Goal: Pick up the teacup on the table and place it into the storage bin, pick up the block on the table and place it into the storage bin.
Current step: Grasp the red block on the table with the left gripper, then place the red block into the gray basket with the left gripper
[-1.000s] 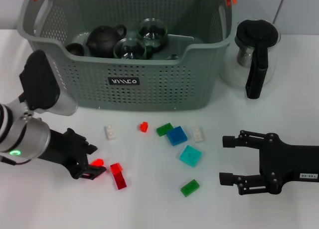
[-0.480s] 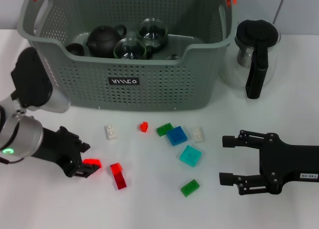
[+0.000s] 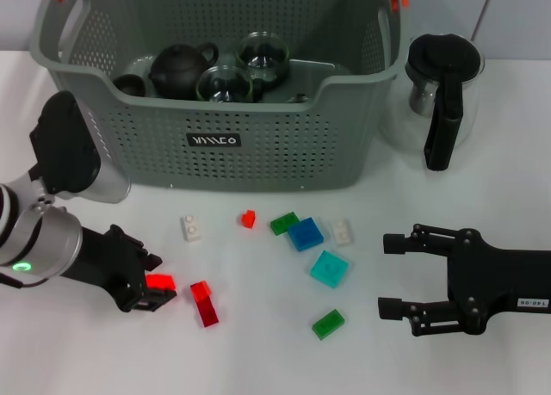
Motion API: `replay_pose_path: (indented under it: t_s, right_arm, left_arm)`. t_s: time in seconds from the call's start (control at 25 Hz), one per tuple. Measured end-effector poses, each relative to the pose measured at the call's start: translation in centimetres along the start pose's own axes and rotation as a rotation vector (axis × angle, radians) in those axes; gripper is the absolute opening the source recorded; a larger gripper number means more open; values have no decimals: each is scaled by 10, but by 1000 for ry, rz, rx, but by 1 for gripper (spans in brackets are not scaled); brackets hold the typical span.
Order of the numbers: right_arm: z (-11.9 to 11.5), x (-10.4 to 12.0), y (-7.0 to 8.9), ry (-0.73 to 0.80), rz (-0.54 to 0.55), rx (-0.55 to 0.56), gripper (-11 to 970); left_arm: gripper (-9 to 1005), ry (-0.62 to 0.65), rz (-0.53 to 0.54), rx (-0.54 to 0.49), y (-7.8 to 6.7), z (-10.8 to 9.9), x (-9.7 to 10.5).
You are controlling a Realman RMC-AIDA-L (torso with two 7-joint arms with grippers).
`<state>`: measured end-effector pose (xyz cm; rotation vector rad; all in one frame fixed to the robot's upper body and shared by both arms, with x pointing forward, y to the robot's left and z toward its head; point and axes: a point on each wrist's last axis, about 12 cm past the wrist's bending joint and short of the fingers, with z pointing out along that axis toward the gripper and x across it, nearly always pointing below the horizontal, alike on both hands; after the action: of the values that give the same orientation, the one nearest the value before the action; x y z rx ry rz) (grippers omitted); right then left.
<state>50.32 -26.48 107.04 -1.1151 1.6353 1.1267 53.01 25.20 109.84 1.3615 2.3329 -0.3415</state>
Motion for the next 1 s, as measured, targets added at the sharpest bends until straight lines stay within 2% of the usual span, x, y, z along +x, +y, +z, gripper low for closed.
replay_pose_path:
  t_s: [0.36, 0.56, 0.72, 0.88, 1.0]
  right_arm:
    - [-1, 0, 0, -1, 1, 4, 914]
    - [-2, 0, 0, -1, 0, 5, 914]
    - [-2, 0, -1, -2, -1, 5, 914]
    - [-2, 0, 0, -3, 0, 6, 914]
    - [-2, 0, 0, -4, 1, 6, 914]
  left_arm:
    - [385, 4, -13, -12, 3, -2, 0]
    - [224, 5, -20, -13, 4, -3, 0]
    - [224, -4, -38, -14, 6, -6, 1]
    - [223, -44, -57, 7, 8, -15, 1]
    - [223, -131, -50, 48, 8, -32, 0]
